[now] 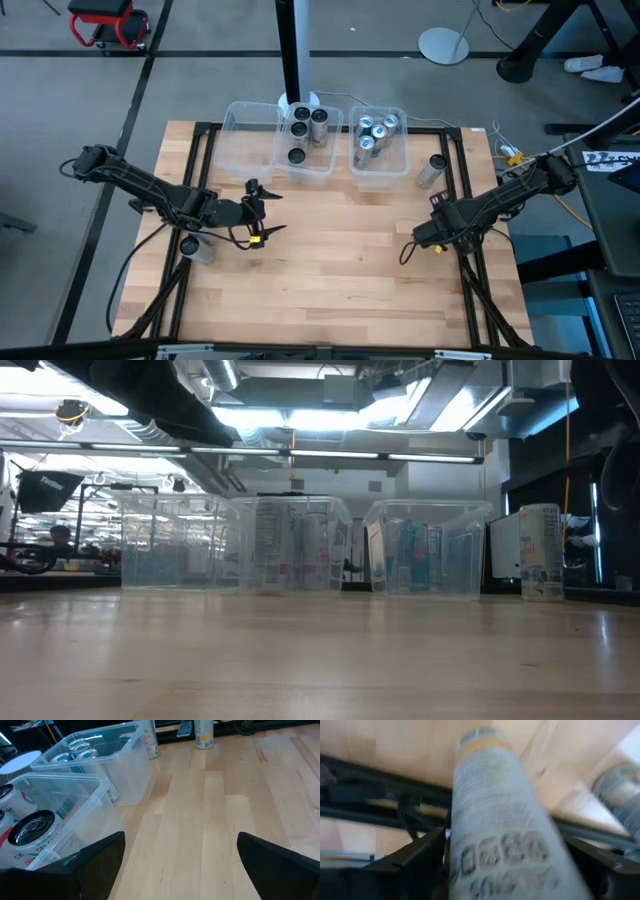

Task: Sort soda cans
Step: Move the white-yellow soda can to the center of the table

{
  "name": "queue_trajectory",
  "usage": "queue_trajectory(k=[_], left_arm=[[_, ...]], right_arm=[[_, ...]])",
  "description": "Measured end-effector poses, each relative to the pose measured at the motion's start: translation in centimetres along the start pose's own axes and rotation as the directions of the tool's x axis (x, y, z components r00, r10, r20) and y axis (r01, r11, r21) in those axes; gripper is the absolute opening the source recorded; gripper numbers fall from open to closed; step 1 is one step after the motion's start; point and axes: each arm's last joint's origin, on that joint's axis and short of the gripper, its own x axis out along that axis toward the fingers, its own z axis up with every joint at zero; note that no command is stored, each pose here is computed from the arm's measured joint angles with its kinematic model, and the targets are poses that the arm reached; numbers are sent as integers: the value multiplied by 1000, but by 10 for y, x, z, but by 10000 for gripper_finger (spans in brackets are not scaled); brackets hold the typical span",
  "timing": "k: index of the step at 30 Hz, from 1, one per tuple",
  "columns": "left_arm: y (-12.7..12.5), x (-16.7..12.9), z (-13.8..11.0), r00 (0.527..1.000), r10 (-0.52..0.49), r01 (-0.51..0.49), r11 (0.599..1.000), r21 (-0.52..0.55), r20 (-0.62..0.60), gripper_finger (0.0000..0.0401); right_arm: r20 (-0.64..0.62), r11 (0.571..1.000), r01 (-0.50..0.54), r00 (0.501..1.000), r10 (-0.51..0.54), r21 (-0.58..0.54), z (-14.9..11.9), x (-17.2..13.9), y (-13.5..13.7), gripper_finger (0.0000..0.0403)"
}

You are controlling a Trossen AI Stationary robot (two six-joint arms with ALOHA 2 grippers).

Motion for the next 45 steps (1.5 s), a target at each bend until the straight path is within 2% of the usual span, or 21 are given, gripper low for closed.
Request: queue_trajectory(k=[3,8,11,15,19,23,27,30,36,45], left_arm=[[0,0,0,1000,0,0,1000,0,0,373],[0,0,0,1000,0,0,1000,1,-1,373],[0,0,0,1000,0,0,1000,1,-1,373],[0,0,0,1000,0,0,1000,1,-1,373],[0,0,0,1000,0,0,1000,1,-1,373],[0,0,0,1000,0,0,1000,1,0,373],[0,0,0,1000,0,0,1000,1,0,373],[0,0,0,1000,1,-1,1000,0,0,373],[0,0,0,1000,0,0,1000,-2,2,373],[0,0,0,1000,0,0,1000,1,-1,373]], right_arm=[[48,1000,1,999,0,-25,5,0,0,299],[57,999,-1,998,3,-33,5,-1,0,260],[67,999,-1,998,3,-33,6,-2,0,251],[183,999,28,983,-24,-19,15,-15,-1,251],[341,993,114,934,-105,-7,26,-31,-4,252],[502,977,212,847,-176,-16,46,-43,-7,250],[508,944,323,825,-249,-62,66,-48,-9,250],[525,923,371,808,-266,-104,88,-59,-17,250],[513,842,478,803,-303,-250,138,-89,-41,250],[451,749,492,845,-287,-444,204,-108,-88,250]])
